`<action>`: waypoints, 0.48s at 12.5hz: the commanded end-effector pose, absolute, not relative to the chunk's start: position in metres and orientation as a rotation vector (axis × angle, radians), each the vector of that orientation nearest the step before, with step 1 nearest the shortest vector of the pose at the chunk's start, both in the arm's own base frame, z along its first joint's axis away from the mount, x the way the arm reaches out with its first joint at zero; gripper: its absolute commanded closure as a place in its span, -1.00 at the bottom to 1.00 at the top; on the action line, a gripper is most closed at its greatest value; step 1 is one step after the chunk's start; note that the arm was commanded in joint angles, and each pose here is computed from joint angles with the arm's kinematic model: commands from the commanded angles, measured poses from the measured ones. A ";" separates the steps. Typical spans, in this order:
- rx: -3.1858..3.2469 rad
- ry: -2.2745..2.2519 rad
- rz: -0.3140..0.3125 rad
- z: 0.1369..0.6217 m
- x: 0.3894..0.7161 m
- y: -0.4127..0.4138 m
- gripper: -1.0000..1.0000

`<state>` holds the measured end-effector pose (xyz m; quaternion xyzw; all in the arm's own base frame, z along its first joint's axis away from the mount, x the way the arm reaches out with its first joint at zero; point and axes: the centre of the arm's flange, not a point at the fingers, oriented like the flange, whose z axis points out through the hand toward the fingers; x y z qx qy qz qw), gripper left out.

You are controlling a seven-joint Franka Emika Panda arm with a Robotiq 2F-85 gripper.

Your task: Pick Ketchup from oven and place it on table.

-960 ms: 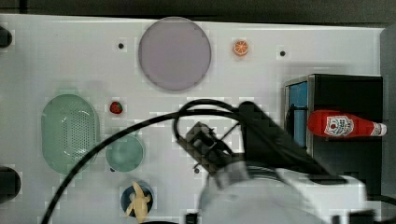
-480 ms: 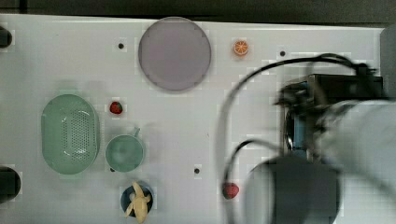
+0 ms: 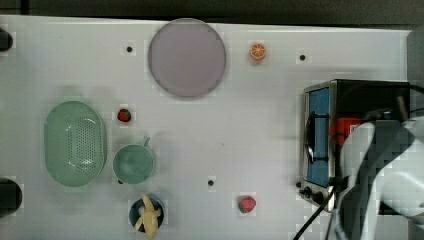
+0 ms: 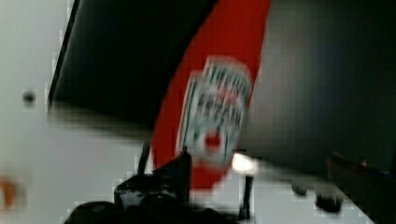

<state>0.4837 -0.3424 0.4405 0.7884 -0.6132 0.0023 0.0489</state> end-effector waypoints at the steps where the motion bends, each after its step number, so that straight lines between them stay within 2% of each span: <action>1: 2.423 -1.890 0.223 0.474 0.497 -0.352 -1.00; 2: 2.402 -1.932 0.239 0.462 0.498 -0.362 -1.00; 6: 2.342 -2.120 0.140 0.413 0.495 -0.382 -1.00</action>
